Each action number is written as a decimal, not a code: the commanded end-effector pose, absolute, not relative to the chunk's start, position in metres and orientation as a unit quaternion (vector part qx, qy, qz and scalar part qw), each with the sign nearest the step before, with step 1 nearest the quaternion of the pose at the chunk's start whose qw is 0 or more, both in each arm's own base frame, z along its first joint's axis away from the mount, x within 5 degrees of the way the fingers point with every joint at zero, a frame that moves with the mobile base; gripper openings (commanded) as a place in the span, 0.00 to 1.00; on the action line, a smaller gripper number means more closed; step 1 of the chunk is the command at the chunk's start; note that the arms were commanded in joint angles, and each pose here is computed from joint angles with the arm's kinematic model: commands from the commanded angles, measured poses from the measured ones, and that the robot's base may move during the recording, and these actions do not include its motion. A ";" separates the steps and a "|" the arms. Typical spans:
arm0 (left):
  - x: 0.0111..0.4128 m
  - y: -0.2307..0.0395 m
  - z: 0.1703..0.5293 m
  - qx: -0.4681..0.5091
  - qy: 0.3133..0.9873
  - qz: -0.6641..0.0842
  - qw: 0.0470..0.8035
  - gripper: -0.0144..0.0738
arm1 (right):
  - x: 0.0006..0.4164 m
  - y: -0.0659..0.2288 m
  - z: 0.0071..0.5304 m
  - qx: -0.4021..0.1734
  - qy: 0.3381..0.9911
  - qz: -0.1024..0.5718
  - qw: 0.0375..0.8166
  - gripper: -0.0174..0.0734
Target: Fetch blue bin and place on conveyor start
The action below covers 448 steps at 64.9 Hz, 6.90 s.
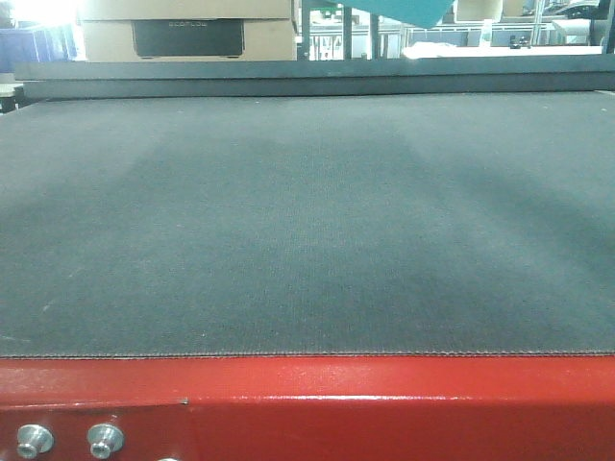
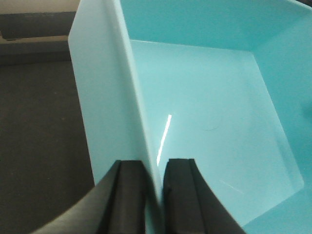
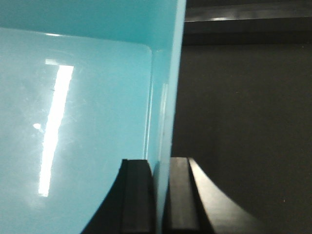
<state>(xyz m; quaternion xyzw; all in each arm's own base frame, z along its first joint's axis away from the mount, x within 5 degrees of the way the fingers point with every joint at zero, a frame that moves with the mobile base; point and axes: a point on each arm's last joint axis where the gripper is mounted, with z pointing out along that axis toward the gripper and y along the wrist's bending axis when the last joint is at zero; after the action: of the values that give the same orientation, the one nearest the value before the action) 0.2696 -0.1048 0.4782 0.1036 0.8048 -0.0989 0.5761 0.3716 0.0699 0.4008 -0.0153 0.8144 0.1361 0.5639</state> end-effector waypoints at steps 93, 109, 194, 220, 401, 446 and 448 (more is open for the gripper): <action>0.402 -0.109 0.306 0.063 0.935 -0.039 0.348 0.73 | 0.411 0.068 0.292 -0.073 0.954 0.064 0.285 0.51; 0.384 -0.100 0.340 0.070 0.925 -0.020 0.373 0.84 | 0.398 0.054 0.317 -0.070 0.951 0.048 0.298 0.78; 0.117 -0.007 0.327 0.018 0.765 -0.018 0.644 0.04 | 0.119 -0.005 0.327 0.014 0.764 -0.010 0.645 0.02; 0.079 -0.004 0.345 0.014 0.705 -0.022 0.709 0.04 | 0.073 -0.002 0.349 0.010 0.688 -0.015 0.725 0.02; 0.056 0.003 0.210 0.006 0.688 0.040 0.724 0.04 | 0.056 -0.009 0.211 0.062 0.681 -0.056 0.727 0.02; 0.056 0.003 0.210 0.006 0.688 0.040 0.724 0.04 | 0.056 -0.009 0.207 0.062 0.699 -0.054 0.710 0.02; 0.056 0.003 0.210 0.006 0.688 0.040 0.724 0.04 | 0.056 -0.009 0.207 0.062 0.699 -0.054 0.710 0.02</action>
<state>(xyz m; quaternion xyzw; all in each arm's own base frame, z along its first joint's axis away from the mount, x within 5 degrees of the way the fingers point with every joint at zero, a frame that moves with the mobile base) 0.0569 0.0024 0.2074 0.0062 0.6983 0.0363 0.7148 0.0563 -0.0089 0.2050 0.0619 0.7064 -0.0512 0.7032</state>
